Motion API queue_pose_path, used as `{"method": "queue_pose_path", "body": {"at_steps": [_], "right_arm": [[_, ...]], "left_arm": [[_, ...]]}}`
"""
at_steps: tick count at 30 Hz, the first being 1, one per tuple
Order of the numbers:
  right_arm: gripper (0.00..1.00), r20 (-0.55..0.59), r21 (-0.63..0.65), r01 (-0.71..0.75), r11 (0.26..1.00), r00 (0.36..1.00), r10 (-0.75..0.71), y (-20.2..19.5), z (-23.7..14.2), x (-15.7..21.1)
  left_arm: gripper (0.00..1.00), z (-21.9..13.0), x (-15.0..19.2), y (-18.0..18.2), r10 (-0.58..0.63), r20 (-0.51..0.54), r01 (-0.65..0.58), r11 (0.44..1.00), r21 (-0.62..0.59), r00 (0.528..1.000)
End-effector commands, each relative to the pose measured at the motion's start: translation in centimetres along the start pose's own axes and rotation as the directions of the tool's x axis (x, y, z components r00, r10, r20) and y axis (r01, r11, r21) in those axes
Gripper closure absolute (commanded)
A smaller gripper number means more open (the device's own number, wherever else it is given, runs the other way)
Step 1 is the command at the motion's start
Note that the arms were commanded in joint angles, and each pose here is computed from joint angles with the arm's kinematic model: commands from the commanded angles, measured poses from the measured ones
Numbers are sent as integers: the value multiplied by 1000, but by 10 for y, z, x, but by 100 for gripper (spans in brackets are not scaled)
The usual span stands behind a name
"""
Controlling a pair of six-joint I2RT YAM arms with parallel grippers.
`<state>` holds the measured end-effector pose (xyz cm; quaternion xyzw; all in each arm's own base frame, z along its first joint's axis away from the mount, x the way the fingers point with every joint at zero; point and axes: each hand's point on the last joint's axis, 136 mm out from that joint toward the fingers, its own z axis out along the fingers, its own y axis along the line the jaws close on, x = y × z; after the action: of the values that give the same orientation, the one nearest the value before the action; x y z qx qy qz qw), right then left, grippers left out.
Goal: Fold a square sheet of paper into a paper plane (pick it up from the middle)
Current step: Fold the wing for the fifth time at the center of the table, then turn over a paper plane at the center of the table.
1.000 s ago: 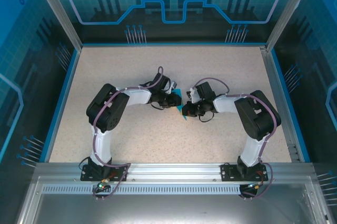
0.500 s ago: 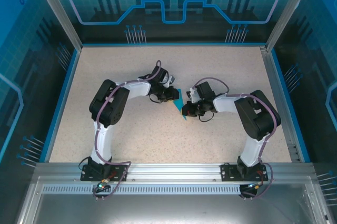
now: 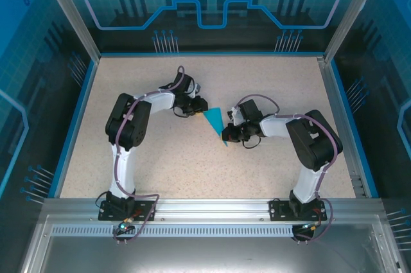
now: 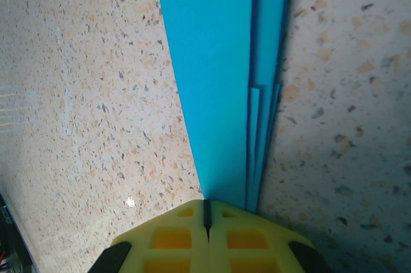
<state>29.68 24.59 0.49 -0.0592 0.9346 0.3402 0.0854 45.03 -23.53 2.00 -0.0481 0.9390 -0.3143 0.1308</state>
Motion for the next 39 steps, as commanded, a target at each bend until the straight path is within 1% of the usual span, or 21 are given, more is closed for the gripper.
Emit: {"method": "queue_pose_path", "body": {"at_steps": [1, 5, 8, 10, 11, 13, 14, 15, 16, 18, 21, 24, 29, 31, 33, 34, 35, 36, 39], "right_arm": [[97, -212, 311, -166, 936, 947, 239, -82, 0, 88], [96, -189, 253, -166, 953, 958, 217, -68, 1, 73], [92, -134, 162, -156, 974, 975, 179, -44, -1, 48], [87, -81, 85, -131, 988, 987, 138, -21, -9, 25], [83, -58, 59, -118, 991, 991, 121, -11, -14, 16], [69, -20, 11, -77, 997, 997, 77, 8, -27, 3], [63, -12, 8, -63, 998, 998, 63, 12, -32, 3], [58, 29, -1, -30, 1000, 999, 30, 23, -42, -12], [52, 51, 6, -12, 1000, 999, 12, 26, -50, -16], [45, 93, 23, 5, 1000, 996, -7, 29, -64, -24], [37, 163, 60, 5, 998, 987, -15, 22, -85, -34], [33, 248, 115, -28, 993, 969, -2, 4, -107, -45], [26, 321, 213, -101, 972, 947, 28, -35, -131, -39], [19, 352, 246, -129, 961, 935, 36, -50, -140, -35], [10, 374, 285, -153, 946, 927, 37, -62, -145, -31], [5, 385, 300, -165, 939, 922, 39, -68, -148, -31], [3, 389, 308, -170, 936, 920, 39, -72, -149, -30], [1, 392, 314, -177, 933, 919, 42, -75, -150, -29], [1, 401, 320, -187, 929, 915, 46, -80, -152, -30]], "left_arm": [[72, -5, -24, 48, -34, 58, 42, 989, -143, 998], [72, -23, -43, 36, 5, 98, 10, 989, -150, 995], [68, -44, -55, 20, 30, 138, -10, 989, -145, 990], [67, -60, -60, 9, 36, 165, -13, 990, -139, 986], [67, -66, -59, 5, 35, 171, -11, 990, -138, 985], [64, -78, -56, -2, 25, 188, 0, 991, -136, 982], [62, -82, -53, -4, 21, 189, 5, 991, -136, 982], [60, -87, -49, -7, 14, 193, 13, 990, -140, 981], [58, -91, -45, -8, 7, 196, 23, 988, -151, 981], [56, -95, -36, -12, 4, 195, 29, 986, -167, 981], [51, -97, -19, -19, -4, 182, 39, 982, -187, 983], [46, -94, -1, -24, -13, 169, 51, 974, -219, 985], [39, -83, 32, -34, -17, 133, 54, 958, -280, 991], [36, -75, 47, -37, -31, 114, 63, 954, -293, 993], [28, -67, 60, -44, -32, 105, 62, 952, -299, 994], [22, -65, 65, -47, -21, 106, 53, 948, -313, 994], [18, -63, 69, -48, -15, 108, 51, 942, -333, 994], [14, -61, 73, -51, -8, 107, 45, 937, -347, 994], [7, -50, 86, -59, -9, 94, 43, 929, -368, 996]]}}
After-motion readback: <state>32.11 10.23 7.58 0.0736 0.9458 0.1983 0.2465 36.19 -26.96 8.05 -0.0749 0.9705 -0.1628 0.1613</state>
